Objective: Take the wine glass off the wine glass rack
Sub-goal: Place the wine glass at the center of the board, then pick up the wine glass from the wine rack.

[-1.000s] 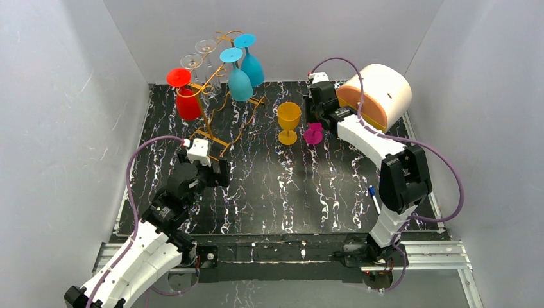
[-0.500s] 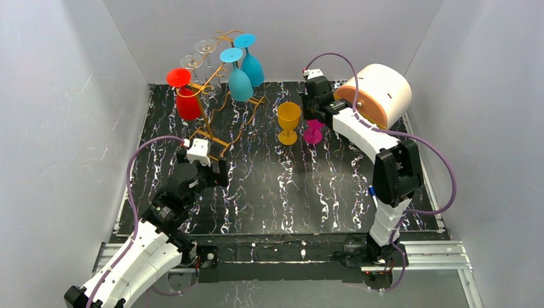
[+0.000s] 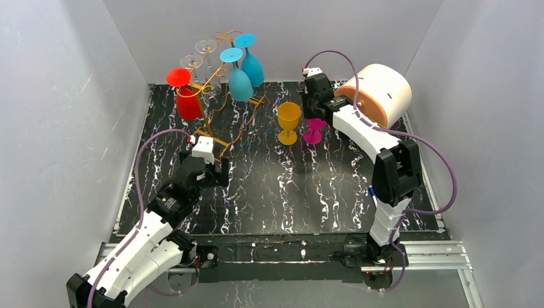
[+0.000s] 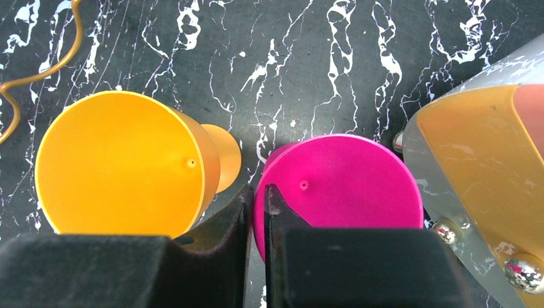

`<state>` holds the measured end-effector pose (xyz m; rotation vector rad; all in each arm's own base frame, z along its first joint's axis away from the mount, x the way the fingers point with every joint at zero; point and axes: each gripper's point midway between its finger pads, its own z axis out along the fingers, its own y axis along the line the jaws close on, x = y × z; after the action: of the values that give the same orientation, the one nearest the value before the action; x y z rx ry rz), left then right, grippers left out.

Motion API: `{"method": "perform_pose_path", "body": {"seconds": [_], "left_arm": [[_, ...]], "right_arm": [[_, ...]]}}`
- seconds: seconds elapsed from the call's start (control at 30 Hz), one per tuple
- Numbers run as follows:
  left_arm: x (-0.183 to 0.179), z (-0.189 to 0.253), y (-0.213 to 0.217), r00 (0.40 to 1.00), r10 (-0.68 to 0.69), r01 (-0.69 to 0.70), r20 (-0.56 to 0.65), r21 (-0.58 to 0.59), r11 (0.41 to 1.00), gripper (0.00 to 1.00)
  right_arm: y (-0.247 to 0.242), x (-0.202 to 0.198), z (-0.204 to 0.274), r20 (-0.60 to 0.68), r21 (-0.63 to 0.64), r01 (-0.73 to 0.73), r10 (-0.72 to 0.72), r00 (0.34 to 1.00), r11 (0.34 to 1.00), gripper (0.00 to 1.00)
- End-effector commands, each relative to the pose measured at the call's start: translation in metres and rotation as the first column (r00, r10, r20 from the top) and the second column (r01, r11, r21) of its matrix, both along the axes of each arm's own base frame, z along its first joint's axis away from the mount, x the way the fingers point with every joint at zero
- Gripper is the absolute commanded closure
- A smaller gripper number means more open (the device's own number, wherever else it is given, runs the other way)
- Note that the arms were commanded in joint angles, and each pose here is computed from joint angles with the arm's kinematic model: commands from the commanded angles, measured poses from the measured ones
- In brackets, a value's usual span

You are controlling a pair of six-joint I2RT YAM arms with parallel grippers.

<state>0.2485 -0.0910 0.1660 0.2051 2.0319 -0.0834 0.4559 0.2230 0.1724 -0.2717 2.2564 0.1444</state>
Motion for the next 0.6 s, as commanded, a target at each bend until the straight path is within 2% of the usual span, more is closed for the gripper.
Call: {"method": "perform_pose_path", "body": {"seconds": [0.0, 0.2, 0.33, 0.5, 0.57], "left_arm": [[0.002, 0.021, 0.012, 0.996, 0.071, -0.07, 0.051, -0.019, 0.997, 0.02], [0.001, 0.023, 0.014, 0.994, 0.082, -0.08, 0.066, -0.032, 0.996, 0.02], [0.002, 0.027, 0.021, 0.99, 0.117, -0.115, 0.075, -0.024, 0.993, 0.02], [0.001, 0.031, 0.026, 0.985, 0.147, -0.145, 0.086, -0.029, 0.989, 0.02], [0.001, 0.033, 0.028, 0.984, 0.155, -0.153, 0.092, -0.034, 0.988, 0.02]], "right_arm": [[0.005, 0.007, 0.028, 0.058, 0.016, -0.013, 0.012, 0.998, 1.0, 0.8], [0.009, 0.007, 0.039, 0.069, 0.026, -0.035, 0.033, 0.997, 0.999, 0.76], [0.012, 0.003, 0.064, 0.097, 0.029, -0.035, 0.032, 0.995, 0.999, 0.73], [0.025, -0.005, 0.116, 0.209, 0.113, -0.082, 0.057, 0.976, 0.99, 0.57], [0.029, -0.008, 0.139, 0.246, 0.221, -0.056, 0.0, 0.969, 0.974, 0.52]]}}
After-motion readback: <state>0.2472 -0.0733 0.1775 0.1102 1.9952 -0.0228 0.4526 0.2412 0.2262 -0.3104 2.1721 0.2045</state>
